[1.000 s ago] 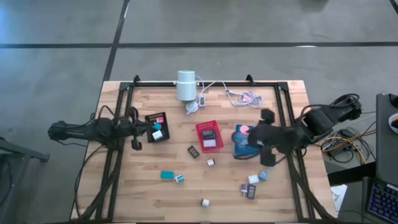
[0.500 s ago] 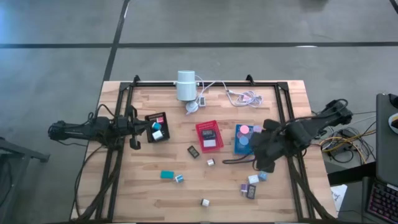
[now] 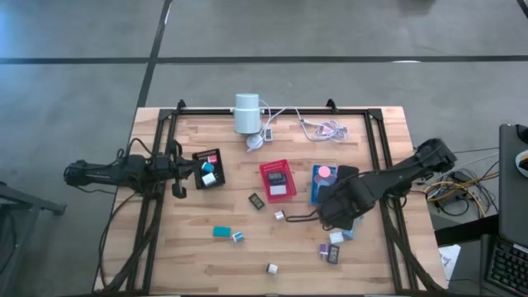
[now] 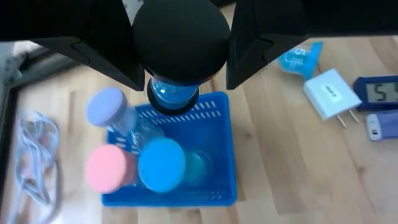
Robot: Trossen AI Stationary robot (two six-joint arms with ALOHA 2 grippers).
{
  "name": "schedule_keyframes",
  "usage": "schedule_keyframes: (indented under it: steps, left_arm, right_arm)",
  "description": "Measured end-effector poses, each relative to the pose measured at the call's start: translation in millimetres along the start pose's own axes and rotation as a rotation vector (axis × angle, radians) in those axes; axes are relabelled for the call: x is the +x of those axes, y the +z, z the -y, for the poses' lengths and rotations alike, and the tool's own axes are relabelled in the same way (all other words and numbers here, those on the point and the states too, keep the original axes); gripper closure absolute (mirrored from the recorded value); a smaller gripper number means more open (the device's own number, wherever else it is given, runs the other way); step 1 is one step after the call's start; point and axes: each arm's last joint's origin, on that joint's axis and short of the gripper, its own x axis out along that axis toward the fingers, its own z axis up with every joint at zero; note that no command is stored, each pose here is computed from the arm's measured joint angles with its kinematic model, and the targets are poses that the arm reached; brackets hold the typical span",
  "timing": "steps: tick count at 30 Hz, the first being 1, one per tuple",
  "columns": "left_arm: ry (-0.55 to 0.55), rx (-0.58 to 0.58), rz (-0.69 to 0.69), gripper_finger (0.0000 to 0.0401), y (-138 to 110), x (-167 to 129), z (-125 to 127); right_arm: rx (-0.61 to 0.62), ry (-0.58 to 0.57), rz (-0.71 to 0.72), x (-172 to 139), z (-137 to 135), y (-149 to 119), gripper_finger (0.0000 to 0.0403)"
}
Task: Pick & Place Office items
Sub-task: Put the black hourglass into the blue bin
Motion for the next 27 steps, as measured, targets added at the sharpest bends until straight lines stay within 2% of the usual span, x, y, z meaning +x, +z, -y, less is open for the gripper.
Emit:
schedule_keyframes:
  steps: [7,11,17,27]
  left_arm:
    - [0.001,0.0,0.0,0.0396,0.0,0.0,0.0]
    - [0.001,0.0,-0.001,0.0395,0.0,0.0,0.0]
    - [0.001,0.0,-0.001,0.0396,0.0,0.0,0.0]
    - [0.001,0.0,-0.001,0.0396,-0.2,0.1,0.0]
  right_arm:
    - [-0.031,0.111,0.132,9.8,11.4,-12.6,0.0206]
    - [0.008,0.157,0.179,16.1,22.7,-21.4,0.0211]
    - [0.145,0.226,0.196,34.1,33.5,-27.4,0.0241]
    - [0.139,0.216,0.188,45.5,35.8,-28.5,0.0337]
